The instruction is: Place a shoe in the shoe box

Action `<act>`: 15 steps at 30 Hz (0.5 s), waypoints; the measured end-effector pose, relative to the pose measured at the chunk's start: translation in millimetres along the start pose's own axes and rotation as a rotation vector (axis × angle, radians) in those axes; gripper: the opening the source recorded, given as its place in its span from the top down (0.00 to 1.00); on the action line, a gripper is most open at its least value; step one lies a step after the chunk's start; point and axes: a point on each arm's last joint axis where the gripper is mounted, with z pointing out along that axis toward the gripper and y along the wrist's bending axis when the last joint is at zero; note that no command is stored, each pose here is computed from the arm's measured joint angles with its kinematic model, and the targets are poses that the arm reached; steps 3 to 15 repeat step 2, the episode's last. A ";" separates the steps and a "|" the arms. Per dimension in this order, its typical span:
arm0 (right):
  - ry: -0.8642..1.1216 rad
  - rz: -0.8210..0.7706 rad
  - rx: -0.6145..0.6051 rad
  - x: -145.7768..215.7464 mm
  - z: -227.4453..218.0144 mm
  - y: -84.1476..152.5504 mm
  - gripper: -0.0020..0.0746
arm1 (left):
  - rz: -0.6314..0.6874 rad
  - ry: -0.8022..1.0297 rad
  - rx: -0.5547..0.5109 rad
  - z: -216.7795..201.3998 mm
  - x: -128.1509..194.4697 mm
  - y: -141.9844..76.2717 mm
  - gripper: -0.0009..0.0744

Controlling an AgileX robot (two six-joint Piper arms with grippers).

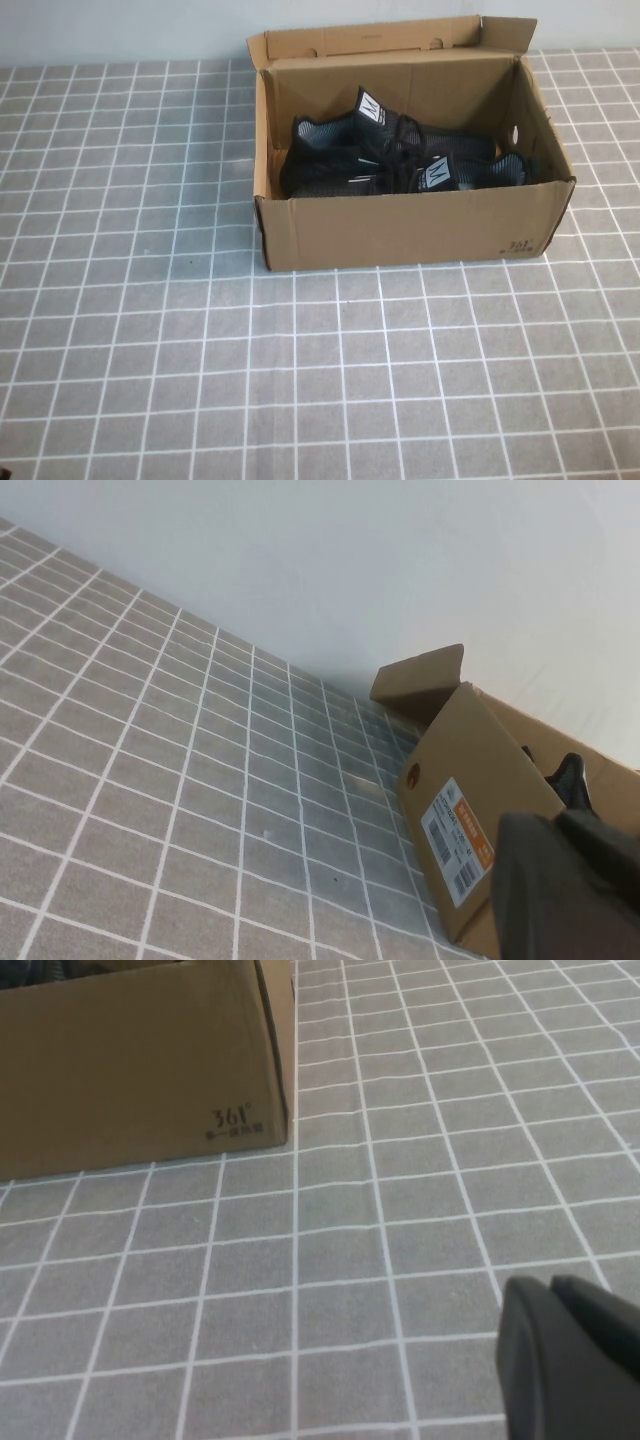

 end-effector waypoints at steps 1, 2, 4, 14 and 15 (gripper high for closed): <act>0.000 0.000 0.000 0.0 0.0 0.0 0.99 | 0.000 0.000 0.000 0.0 0.0 0.0 0.99; 0.000 0.000 0.000 0.0 0.0 0.0 0.99 | 0.000 0.000 0.000 0.0 0.0 0.0 0.99; 0.000 0.000 0.000 0.0 0.0 0.0 0.99 | 0.000 0.000 0.000 0.0 0.0 0.0 0.99; 0.000 0.000 0.000 0.0 0.0 0.0 0.99 | 0.000 0.000 0.000 0.0 0.0 0.0 0.99; 0.000 0.000 0.000 0.0 0.0 0.0 0.99 | 0.000 0.000 0.000 0.0 0.0 0.0 0.99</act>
